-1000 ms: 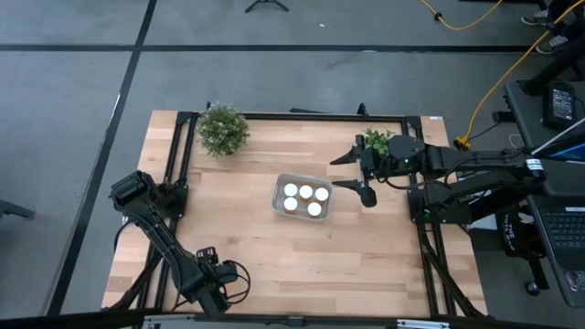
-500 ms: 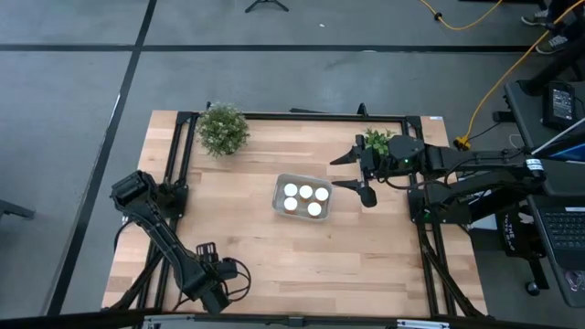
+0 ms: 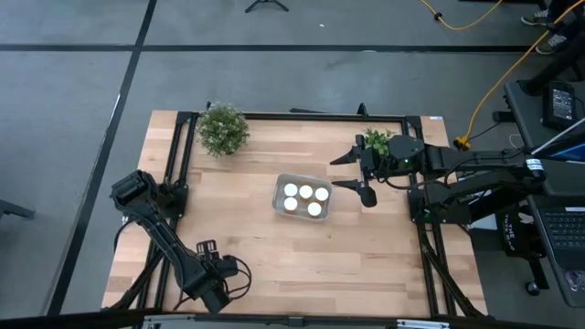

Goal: Pick and place pill bottles into a basket
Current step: Put the orange pill bottle into the grey bin

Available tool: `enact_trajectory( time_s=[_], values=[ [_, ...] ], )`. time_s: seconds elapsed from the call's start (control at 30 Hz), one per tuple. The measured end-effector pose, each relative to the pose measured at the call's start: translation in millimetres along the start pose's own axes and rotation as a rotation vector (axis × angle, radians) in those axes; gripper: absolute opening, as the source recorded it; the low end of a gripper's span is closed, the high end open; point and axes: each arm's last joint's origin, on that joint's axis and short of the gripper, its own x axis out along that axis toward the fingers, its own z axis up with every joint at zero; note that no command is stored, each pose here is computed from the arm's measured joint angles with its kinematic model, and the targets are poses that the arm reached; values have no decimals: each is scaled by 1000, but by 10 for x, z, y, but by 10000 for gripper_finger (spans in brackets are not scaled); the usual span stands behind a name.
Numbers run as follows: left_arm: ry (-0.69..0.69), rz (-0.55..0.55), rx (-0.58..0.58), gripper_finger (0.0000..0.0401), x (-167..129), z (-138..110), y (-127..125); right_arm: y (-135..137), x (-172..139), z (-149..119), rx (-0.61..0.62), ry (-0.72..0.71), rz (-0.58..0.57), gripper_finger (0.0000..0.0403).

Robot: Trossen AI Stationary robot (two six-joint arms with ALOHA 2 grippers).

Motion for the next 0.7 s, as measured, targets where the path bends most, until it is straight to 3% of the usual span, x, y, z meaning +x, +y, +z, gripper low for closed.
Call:
enact_trajectory(
  time_s=[0.27,0.7],
  values=[
    [-67,31,-21,197,-153,73,149,0,0,-2,0,2,0,267],
    [-232,-5,9,197,-623,443,690,1,-1,-8,1,8,2,267]
  ],
)
